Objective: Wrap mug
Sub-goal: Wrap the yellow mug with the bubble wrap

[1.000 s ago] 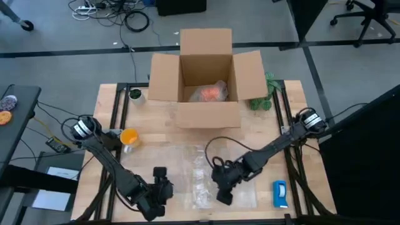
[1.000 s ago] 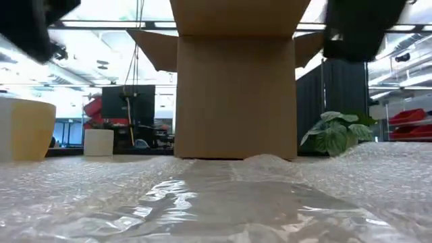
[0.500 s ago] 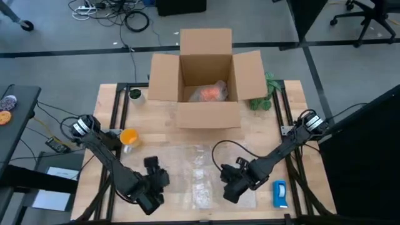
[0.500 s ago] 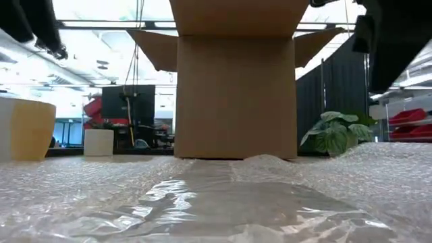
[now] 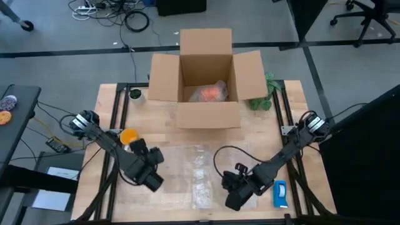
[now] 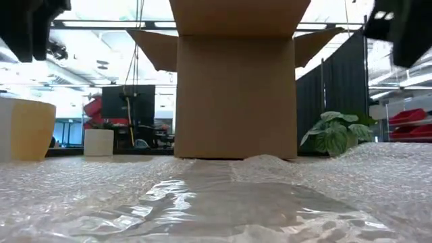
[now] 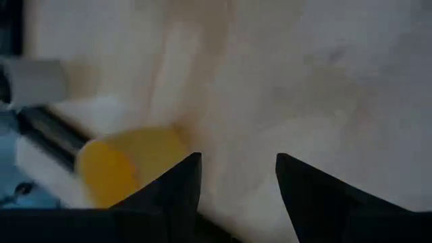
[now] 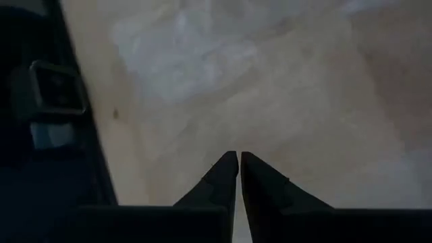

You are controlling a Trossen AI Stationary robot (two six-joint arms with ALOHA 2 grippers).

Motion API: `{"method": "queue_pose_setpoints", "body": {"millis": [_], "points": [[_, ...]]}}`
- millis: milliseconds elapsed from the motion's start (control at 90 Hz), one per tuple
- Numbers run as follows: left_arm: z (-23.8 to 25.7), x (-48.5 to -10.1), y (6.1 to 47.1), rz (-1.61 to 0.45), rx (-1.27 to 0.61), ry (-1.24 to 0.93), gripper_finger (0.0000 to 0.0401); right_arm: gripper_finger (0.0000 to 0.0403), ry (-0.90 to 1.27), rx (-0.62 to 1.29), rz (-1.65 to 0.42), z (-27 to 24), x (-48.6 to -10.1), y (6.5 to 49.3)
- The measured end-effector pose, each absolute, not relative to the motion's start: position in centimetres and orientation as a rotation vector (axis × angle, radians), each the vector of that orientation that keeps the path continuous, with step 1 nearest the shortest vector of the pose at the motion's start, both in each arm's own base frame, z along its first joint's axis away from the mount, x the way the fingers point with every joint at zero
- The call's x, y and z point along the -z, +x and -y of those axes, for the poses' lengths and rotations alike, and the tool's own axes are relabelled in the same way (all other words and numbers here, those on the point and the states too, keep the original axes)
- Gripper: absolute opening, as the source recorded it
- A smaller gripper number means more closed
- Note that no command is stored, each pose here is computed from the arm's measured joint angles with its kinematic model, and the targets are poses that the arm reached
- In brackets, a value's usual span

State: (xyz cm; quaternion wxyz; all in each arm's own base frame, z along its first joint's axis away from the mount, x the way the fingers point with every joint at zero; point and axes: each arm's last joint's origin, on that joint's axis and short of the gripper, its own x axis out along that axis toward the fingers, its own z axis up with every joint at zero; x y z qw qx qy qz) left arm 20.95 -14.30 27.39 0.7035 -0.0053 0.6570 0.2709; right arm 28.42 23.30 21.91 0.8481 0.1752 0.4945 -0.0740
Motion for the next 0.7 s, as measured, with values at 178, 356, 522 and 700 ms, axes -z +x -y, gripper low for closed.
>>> {"method": "queue_pose_setpoints", "body": {"millis": [178,356,522,700], "points": [[10.7,-28.3,19.3,-1.448,-0.672,-0.211,0.0176,0.0,0.34,0.142,-1.022,-24.5,-21.6,27.8],[7.4,-27.7,17.4,-1.472,-0.785,-0.353,0.0176,0.0,0.338,0.132,-1.04,-24.8,-21.5,27.3],[6.1,-25.9,16.5,-1.53,-0.848,-0.384,0.0176,0.0,0.337,0.176,-1.231,-24.5,-20.9,25.7],[6.6,-25.3,17.6,-1.452,-0.762,-0.46,0.0176,0.0,0.268,0.386,-1.444,-23.7,-20.5,22.6]]}}
